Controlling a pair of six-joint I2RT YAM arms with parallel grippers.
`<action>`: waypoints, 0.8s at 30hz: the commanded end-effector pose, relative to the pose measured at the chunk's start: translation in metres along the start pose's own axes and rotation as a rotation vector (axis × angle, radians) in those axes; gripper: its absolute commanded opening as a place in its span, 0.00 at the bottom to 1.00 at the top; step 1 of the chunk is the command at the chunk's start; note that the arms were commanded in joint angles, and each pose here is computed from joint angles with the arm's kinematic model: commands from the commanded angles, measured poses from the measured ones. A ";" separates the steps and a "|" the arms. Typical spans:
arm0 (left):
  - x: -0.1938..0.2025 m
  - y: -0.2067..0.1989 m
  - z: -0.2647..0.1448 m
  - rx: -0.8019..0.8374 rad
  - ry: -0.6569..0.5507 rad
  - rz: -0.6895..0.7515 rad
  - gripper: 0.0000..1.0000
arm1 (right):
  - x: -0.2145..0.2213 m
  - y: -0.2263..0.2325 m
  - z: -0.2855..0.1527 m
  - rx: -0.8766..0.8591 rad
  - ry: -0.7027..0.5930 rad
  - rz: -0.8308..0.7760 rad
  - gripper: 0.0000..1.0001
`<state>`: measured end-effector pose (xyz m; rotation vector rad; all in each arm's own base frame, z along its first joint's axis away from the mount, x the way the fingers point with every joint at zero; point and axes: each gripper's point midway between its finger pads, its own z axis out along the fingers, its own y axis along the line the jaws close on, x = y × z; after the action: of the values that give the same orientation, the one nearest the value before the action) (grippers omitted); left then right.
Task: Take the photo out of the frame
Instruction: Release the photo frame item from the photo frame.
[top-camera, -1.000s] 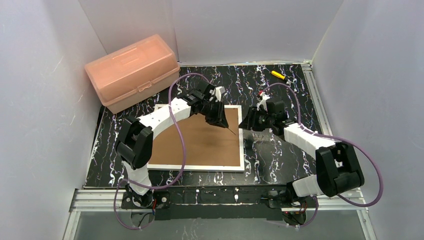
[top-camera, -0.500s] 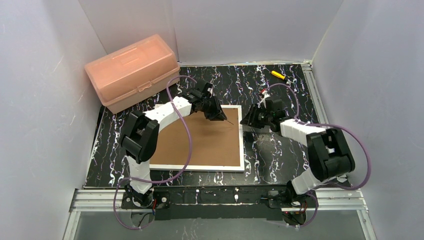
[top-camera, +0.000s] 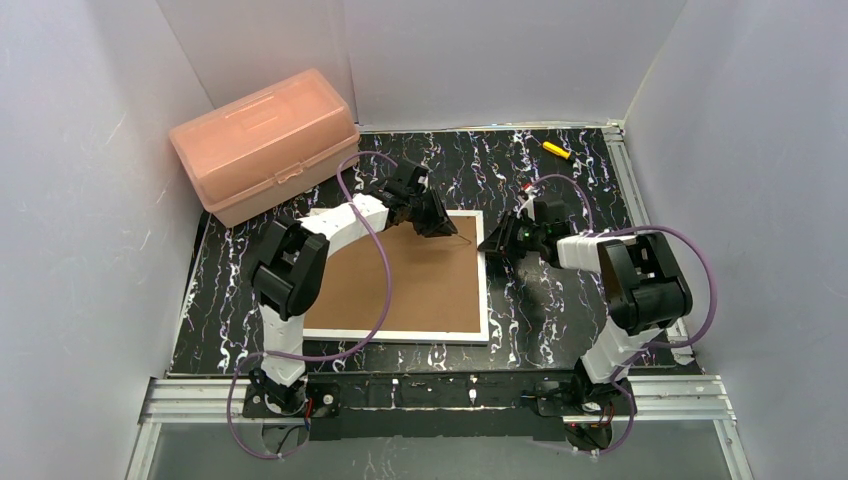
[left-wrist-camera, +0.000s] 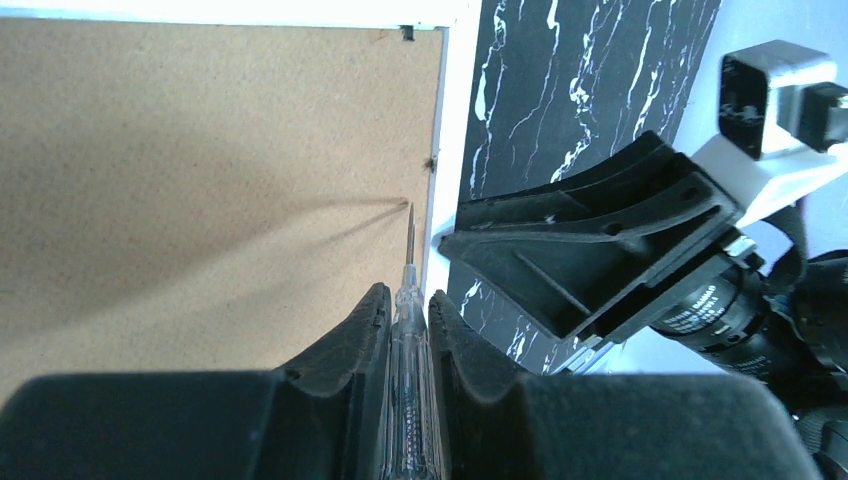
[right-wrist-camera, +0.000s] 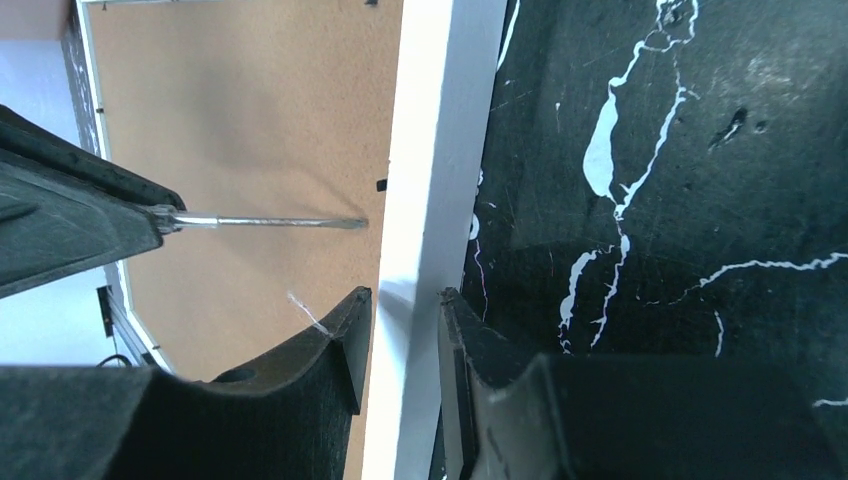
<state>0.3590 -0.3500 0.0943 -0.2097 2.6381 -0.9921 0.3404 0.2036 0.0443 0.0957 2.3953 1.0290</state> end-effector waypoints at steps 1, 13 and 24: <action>-0.011 -0.017 0.000 0.052 -0.040 0.042 0.00 | -0.012 0.014 0.005 -0.078 -0.013 -0.017 0.38; -0.013 -0.016 0.009 0.059 -0.034 0.055 0.00 | 0.000 0.001 0.013 -0.058 0.035 -0.001 0.20; -0.019 -0.007 0.004 0.007 -0.073 0.082 0.00 | 0.004 0.000 0.013 -0.057 0.048 -0.003 0.25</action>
<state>0.3725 -0.3566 0.0904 -0.1617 2.5854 -1.0014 0.3441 0.2091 0.0384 0.0870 2.3936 1.1066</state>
